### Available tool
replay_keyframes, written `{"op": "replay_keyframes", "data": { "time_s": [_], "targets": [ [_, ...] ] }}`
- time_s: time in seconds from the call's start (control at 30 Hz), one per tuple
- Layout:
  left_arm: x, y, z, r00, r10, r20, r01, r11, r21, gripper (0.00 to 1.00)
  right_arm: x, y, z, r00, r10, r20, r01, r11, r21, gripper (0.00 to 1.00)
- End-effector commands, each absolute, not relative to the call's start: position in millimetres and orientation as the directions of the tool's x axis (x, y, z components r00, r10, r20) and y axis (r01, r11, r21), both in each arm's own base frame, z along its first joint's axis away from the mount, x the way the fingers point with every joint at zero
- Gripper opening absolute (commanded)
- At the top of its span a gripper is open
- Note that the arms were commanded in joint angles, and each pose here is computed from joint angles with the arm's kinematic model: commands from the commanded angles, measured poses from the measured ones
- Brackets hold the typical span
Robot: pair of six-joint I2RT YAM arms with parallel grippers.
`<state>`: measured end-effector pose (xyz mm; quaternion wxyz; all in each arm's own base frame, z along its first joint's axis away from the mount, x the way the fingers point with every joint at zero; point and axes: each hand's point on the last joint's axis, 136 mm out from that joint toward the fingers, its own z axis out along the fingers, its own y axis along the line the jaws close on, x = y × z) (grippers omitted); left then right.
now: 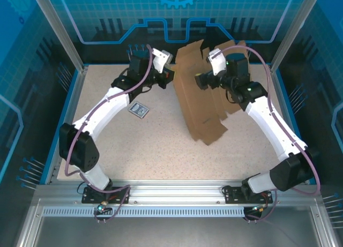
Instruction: Fold the paper box
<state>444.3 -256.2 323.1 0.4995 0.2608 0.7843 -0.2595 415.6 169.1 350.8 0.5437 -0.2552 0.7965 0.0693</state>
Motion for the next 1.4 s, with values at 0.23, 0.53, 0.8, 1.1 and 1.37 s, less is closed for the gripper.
{"op": "replay_keyframes", "data": {
  "time_s": [0.23, 0.53, 0.8, 1.1, 1.37],
  "targets": [
    [408, -245, 402, -0.093, 0.357, -0.929, 0.748, 0.641, 0.172, 0.06, 405, 167, 433, -0.022, -0.538, -0.842, -0.505, 0.733, -0.455, 0.96],
    [391, -252, 426, -0.005, 0.379, -0.926, 0.761, 0.602, 0.242, 0.07, 400, 179, 459, 0.146, -0.676, -0.722, -0.554, 0.550, -0.626, 1.00],
    [381, -255, 429, 0.015, 0.392, -0.920, 0.772, 0.580, 0.259, 0.08, 398, 213, 435, 0.160, -0.732, -0.662, -0.733, 0.361, -0.576, 0.91],
    [378, -254, 435, 0.035, 0.392, -0.919, 0.762, 0.585, 0.279, 0.09, 389, 223, 429, 0.214, -0.729, -0.650, -0.769, 0.285, -0.573, 0.44],
    [374, -253, 443, 0.045, 0.361, -0.932, 0.760, 0.593, 0.266, 0.29, 381, 215, 441, 0.212, -0.690, -0.692, -0.777, 0.310, -0.547, 0.13]
  ]
}}
